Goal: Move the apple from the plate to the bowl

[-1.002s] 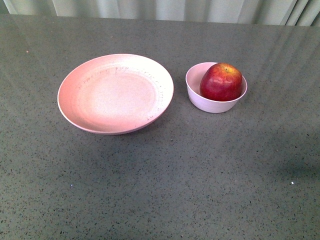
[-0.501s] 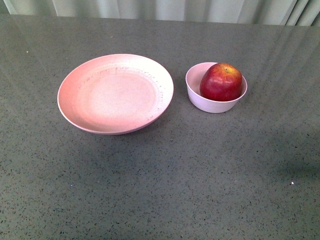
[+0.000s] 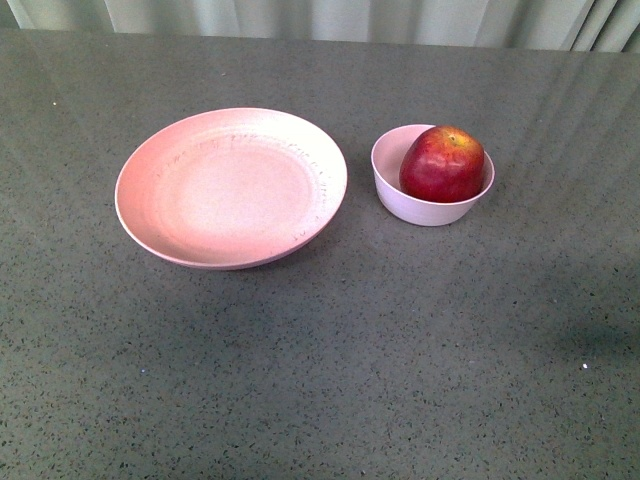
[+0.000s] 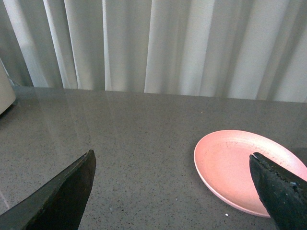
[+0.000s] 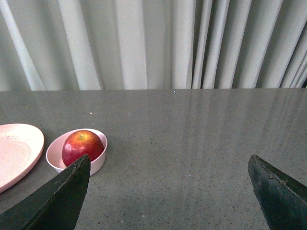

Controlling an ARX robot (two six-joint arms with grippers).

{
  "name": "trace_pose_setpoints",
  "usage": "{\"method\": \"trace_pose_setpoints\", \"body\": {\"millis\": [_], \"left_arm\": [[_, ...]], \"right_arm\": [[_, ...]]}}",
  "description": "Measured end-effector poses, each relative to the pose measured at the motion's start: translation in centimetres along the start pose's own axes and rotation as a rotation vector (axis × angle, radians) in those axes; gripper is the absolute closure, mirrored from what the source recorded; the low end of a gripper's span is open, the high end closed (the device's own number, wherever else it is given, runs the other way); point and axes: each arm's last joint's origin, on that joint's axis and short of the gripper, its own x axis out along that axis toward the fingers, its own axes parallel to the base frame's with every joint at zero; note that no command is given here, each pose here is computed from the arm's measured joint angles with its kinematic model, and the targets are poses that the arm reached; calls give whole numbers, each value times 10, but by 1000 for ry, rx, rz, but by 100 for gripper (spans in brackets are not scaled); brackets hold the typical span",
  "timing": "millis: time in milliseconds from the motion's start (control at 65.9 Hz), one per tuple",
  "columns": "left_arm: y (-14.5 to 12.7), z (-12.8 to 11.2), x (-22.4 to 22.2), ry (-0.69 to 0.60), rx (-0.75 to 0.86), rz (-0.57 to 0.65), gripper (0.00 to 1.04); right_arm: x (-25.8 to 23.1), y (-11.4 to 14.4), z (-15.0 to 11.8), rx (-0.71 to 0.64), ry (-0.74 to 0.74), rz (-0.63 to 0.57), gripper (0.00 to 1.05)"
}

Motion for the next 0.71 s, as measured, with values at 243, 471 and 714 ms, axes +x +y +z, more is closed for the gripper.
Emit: {"method": "trace_pose_setpoints", "body": {"millis": [243, 471, 714], "left_arm": [[0, 0, 0, 0, 0, 0, 9], [0, 0, 0, 0, 0, 0, 9], [0, 0, 0, 0, 0, 0, 9]], "right_arm": [[0, 0, 0, 0, 0, 0, 9], [0, 0, 0, 0, 0, 0, 9], [0, 0, 0, 0, 0, 0, 9]]}}
